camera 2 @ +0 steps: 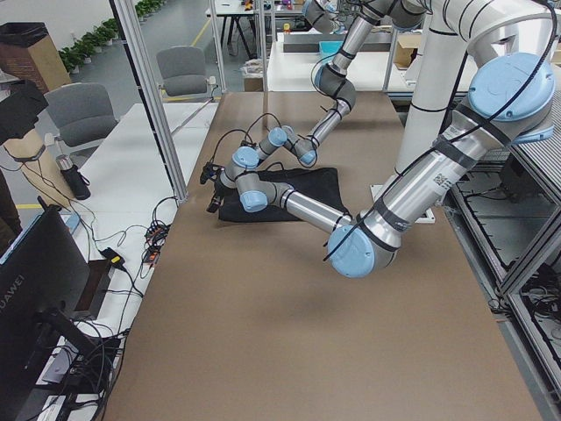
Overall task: Fold clothes
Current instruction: 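Release and move the right gripper to the shirt's far corner, then grasp the shirt's far corner with the right gripper, then pull the far corner outward with the right gripper to square the edge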
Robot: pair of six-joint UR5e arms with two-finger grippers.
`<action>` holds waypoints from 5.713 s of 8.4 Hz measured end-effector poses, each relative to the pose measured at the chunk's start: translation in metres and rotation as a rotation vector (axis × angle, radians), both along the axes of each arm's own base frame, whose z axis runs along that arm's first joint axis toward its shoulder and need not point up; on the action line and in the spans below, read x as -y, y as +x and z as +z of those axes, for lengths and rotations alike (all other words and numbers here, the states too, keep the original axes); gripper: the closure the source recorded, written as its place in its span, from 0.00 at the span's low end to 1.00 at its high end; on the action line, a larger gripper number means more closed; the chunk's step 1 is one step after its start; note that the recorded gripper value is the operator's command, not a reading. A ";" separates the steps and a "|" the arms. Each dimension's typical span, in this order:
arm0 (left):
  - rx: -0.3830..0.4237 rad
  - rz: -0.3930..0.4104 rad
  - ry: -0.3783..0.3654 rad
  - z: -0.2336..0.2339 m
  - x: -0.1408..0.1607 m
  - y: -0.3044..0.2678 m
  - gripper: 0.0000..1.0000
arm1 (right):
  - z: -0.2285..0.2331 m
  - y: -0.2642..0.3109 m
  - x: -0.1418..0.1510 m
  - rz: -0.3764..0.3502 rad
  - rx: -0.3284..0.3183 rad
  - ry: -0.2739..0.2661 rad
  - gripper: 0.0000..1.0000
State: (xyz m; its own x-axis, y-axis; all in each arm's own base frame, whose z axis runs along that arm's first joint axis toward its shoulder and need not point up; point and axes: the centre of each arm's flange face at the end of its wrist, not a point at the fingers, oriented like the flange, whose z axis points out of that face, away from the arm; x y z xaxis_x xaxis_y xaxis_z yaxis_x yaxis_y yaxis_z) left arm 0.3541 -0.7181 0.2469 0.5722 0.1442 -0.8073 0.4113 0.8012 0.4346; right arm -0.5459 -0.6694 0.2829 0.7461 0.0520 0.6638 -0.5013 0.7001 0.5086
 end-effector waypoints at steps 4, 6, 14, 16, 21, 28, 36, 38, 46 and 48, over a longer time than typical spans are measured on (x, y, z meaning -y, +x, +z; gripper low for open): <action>0.010 0.002 -0.008 0.008 0.002 0.000 0.05 | -0.002 -0.013 0.014 -0.007 -0.066 0.005 0.90; 0.021 0.003 -0.015 0.014 0.004 0.001 0.05 | -0.005 -0.013 0.015 -0.019 -0.083 0.017 1.00; 0.028 0.003 -0.021 0.019 0.007 0.001 0.05 | -0.003 -0.006 0.027 -0.034 -0.119 0.023 0.54; 0.028 0.004 -0.020 0.018 0.007 0.002 0.05 | -0.007 -0.003 0.030 -0.029 -0.117 0.025 0.54; 0.028 0.003 -0.019 0.017 0.007 0.003 0.05 | 0.003 -0.008 0.029 -0.031 -0.138 0.014 0.65; 0.027 -0.006 -0.021 0.013 0.013 -0.003 0.05 | -0.011 -0.016 0.030 -0.037 -0.135 0.016 0.63; 0.023 -0.011 -0.024 0.004 0.018 0.000 0.06 | -0.004 -0.017 0.032 -0.051 -0.156 0.013 1.00; 0.019 -0.012 -0.025 0.001 0.020 0.001 0.05 | -0.002 -0.007 0.039 -0.050 -0.158 0.011 1.00; 0.010 -0.016 -0.021 -0.008 0.021 0.002 0.05 | 0.051 0.070 0.051 -0.102 -0.173 0.006 0.06; 0.011 -0.016 -0.021 -0.007 0.021 0.001 0.05 | 0.038 0.076 0.050 -0.127 -0.125 0.007 0.06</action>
State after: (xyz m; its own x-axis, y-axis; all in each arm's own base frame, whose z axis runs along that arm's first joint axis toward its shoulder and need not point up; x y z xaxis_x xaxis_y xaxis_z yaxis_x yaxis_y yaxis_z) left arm 0.3556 -0.7389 0.2394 0.5835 0.1181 -0.8035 0.4191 0.8037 0.4225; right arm -0.4698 -0.7190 0.3210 0.8233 -0.0515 0.5653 -0.3419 0.7500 0.5662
